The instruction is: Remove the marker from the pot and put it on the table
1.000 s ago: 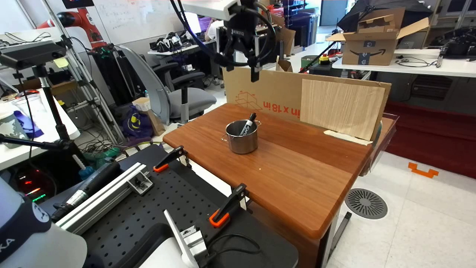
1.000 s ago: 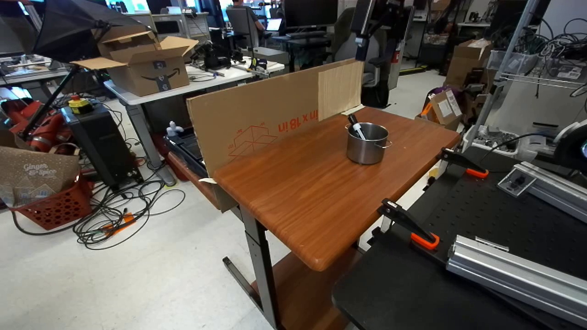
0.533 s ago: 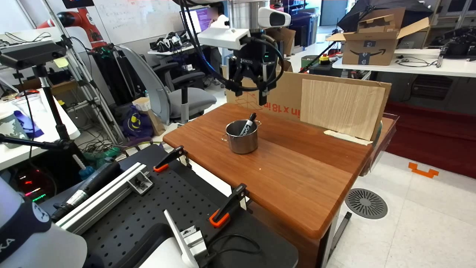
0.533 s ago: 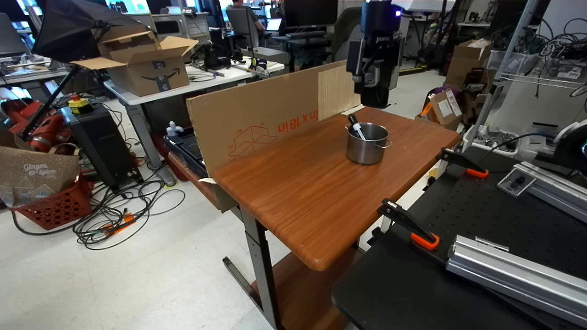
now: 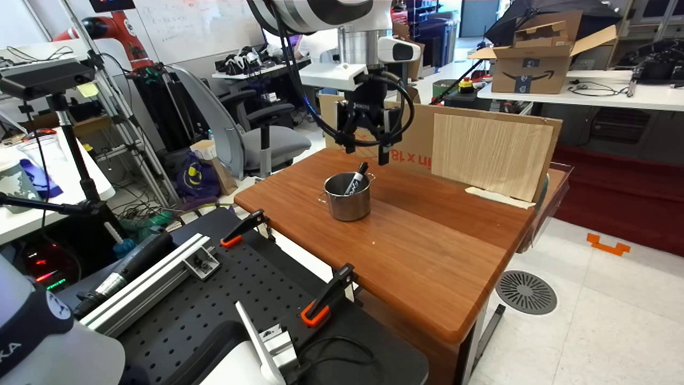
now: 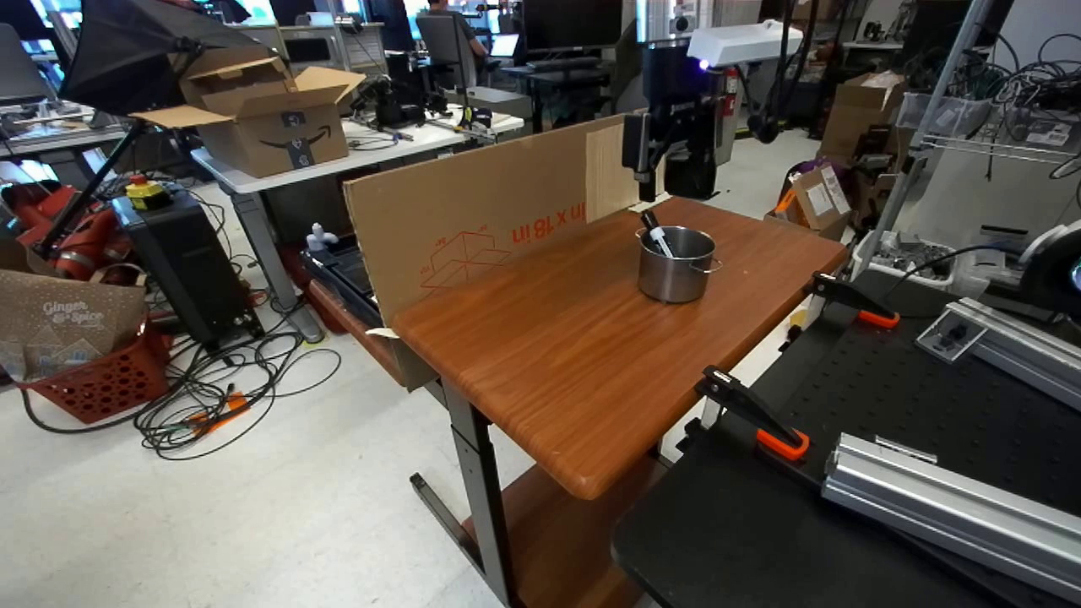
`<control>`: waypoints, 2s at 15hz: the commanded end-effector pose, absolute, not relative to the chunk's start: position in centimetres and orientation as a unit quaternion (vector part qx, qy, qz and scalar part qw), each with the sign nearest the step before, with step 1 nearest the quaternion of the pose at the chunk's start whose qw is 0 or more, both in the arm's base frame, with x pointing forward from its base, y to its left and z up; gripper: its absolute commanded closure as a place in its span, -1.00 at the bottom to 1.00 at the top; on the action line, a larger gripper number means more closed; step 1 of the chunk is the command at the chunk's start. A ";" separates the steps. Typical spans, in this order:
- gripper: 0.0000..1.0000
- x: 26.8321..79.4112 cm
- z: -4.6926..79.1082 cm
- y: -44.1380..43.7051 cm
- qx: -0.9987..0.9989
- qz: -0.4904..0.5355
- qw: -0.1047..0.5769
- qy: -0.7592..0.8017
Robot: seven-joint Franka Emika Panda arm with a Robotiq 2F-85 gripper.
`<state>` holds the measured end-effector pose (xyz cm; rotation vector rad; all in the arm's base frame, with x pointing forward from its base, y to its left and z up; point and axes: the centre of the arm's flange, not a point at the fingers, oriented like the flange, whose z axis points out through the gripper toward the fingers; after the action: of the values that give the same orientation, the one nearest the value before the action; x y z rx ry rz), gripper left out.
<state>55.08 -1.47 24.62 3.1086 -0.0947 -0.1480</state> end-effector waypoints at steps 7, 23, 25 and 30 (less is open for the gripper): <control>-0.50 57.2 22.2 1.1 0.998 -0.048 0.026 -0.016; 0.91 57.9 22.2 1.1 0.998 -0.049 0.026 -0.013; 0.91 57.5 22.9 1.0 0.999 -0.040 0.024 -0.013; 0.91 56.8 25.6 0.7 1.000 -0.015 0.018 -0.010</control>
<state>57.95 0.95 23.92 3.1095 -0.0507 -0.1143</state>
